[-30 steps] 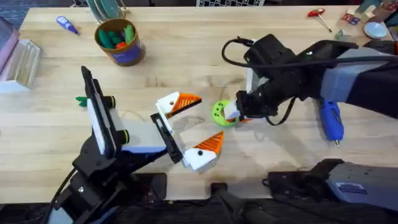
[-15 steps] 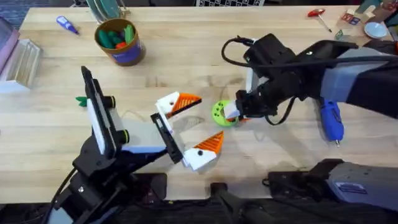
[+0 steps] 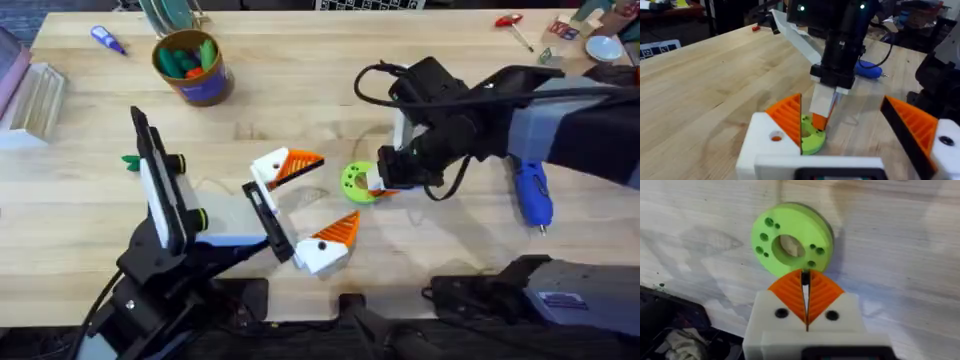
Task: Pick up the gripper from the table and insert it into the empty holder that is missing its gripper. Then pick up a screw, insert it into the mounting hole, and use the screwdriver to tighten it. Finally, clean up the table by picking up the vegetable and placing it into the bucket.
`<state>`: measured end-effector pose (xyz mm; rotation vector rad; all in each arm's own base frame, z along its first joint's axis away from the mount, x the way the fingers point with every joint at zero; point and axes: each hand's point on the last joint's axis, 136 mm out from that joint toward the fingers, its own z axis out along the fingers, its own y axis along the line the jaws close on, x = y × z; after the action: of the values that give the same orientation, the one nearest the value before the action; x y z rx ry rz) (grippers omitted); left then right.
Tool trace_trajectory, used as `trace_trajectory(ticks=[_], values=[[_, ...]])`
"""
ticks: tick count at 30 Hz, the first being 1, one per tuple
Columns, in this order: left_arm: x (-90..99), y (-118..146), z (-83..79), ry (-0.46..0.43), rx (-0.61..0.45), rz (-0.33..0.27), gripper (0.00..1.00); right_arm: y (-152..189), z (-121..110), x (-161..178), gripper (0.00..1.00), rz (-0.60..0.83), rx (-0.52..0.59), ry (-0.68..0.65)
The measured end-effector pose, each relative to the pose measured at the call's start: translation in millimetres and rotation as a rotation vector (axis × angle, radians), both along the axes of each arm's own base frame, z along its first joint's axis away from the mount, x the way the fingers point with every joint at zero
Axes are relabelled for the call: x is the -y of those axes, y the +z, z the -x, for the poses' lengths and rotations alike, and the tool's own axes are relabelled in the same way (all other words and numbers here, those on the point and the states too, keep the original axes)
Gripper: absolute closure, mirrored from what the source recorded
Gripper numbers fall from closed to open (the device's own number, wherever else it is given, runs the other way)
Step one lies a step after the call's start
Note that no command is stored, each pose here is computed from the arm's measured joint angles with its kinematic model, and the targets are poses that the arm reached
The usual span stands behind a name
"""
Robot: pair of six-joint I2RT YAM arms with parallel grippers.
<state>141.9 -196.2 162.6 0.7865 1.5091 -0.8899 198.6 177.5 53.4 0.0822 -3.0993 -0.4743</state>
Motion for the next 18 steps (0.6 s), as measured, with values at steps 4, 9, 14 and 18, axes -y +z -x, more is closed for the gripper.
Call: trace_trajectory(ticks=[4,9,14,18], values=[[0.0,0,0.0,0.000,0.000,0.000,0.014,2,3,2,0.994,0.012,-0.015,0.006],[0.0,0,0.0,0.000,0.000,0.000,0.015,23,-4,8,0.995,0.077,-0.009,0.035],[0.0,0,0.0,0.000,0.000,0.000,0.015,70,-24,6,0.995,0.098,0.076,0.092],[0.0,0,0.0,0.000,0.000,0.000,0.014,112,-41,-3,0.995,0.068,0.169,0.151]])
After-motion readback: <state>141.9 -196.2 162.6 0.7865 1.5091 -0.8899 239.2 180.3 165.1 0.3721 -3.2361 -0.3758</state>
